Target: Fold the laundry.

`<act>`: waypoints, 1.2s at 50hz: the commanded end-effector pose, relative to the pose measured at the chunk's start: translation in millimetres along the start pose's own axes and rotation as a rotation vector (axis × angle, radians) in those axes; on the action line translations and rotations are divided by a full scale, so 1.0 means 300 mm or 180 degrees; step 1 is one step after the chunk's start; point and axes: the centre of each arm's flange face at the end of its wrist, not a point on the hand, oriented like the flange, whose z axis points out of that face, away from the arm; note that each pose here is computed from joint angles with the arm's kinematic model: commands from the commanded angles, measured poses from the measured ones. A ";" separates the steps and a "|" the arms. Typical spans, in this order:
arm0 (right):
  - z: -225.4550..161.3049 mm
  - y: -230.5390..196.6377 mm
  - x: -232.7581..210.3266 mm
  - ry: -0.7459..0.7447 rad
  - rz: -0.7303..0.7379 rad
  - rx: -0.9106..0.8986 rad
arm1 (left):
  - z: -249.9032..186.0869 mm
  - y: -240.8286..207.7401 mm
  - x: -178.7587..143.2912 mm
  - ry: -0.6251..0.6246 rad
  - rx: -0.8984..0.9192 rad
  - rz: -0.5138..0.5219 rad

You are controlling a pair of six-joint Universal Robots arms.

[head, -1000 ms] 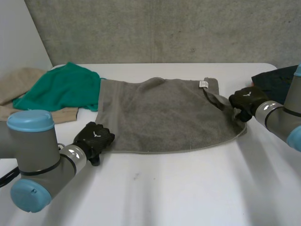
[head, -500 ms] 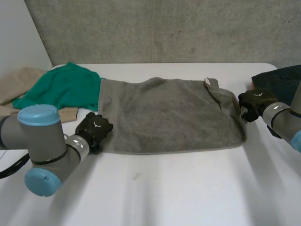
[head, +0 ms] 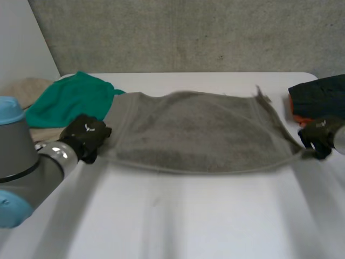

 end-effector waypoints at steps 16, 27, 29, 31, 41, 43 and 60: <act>-0.012 0.007 -0.015 -0.0119 -0.0206 -0.0097 | 0.059 -0.061 -0.010 0.0235 -0.0160 0.0004; 0.184 -0.111 0.078 0.0709 0.0302 0.0607 | 0.319 -0.178 -0.049 -0.0223 0.0368 -0.0023; 0.225 -0.140 0.081 0.0824 0.0343 0.0783 | 0.379 -0.171 -0.051 -0.0374 0.0337 -0.0018; 0.253 -0.154 0.076 0.0880 0.0349 0.0881 | 0.419 -0.161 -0.051 -0.0482 0.0308 -0.0017; 0.430 -0.227 0.098 0.1601 0.0329 0.1453 | 0.581 -0.151 -0.038 -0.0883 0.0452 0.0220; 0.456 -0.230 0.105 0.1691 0.0321 0.1506 | 0.603 -0.158 -0.029 -0.0924 0.0550 0.0238; 0.556 -0.232 0.042 0.1652 0.0228 0.1486 | 0.633 -0.249 -0.006 -0.1168 0.1077 0.0147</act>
